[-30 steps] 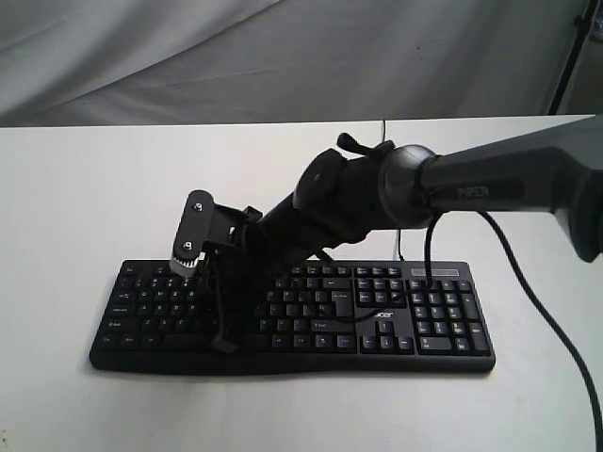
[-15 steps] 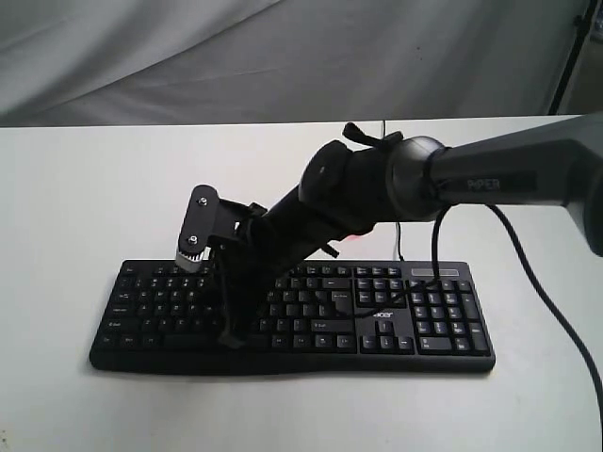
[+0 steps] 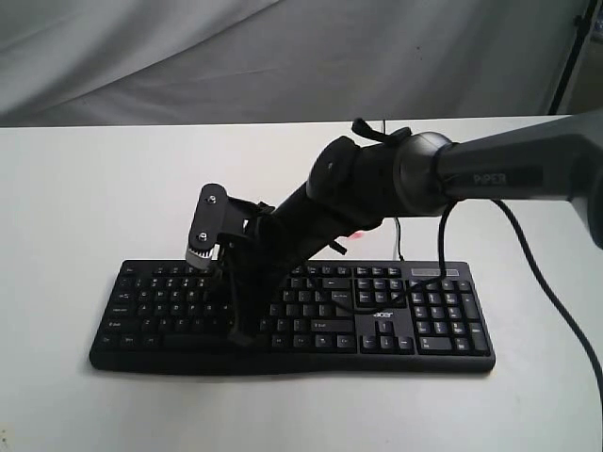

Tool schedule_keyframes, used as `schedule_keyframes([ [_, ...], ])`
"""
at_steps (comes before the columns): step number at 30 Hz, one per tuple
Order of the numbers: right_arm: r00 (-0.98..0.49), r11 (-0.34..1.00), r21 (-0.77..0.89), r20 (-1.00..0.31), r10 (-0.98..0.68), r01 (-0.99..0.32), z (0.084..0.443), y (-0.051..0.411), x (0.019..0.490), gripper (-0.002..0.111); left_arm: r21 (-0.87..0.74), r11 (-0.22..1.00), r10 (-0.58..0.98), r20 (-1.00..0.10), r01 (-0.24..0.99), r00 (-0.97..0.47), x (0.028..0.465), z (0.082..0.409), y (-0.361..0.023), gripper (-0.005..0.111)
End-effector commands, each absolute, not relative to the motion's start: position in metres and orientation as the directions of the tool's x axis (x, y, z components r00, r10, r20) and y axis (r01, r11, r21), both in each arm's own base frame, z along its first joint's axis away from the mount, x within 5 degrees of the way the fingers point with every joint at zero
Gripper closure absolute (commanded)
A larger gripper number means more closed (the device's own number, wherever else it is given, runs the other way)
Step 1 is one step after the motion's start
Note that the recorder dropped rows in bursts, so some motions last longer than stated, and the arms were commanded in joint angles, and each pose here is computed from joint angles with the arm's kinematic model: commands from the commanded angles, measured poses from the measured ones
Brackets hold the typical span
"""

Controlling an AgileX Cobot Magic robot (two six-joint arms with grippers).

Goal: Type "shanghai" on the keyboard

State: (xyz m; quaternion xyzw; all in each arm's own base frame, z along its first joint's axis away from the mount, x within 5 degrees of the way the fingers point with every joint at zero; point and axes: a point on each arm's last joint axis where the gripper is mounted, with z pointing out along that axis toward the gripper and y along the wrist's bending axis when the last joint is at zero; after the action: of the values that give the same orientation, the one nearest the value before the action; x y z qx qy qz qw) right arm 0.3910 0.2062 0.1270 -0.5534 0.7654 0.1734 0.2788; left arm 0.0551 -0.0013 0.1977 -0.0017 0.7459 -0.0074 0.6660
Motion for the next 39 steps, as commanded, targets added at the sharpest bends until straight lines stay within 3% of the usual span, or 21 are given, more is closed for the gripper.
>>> schedule_keyframes([
  [1,-0.230,0.326,-0.043,-0.622,-0.749,-0.944,0.1312,0.2040,0.3912,0.108,-0.019,1.000,-0.017,-0.993,0.011,-0.114,0.0554,0.1975,-0.0016,0.106],
  [39,-0.228,0.309,-0.033,-0.602,-0.765,-0.950,0.1223,0.2026,0.3907,0.108,-0.019,1.000,-0.017,-0.993,0.011,-0.114,0.0554,0.1975,-0.0016,0.106],
])
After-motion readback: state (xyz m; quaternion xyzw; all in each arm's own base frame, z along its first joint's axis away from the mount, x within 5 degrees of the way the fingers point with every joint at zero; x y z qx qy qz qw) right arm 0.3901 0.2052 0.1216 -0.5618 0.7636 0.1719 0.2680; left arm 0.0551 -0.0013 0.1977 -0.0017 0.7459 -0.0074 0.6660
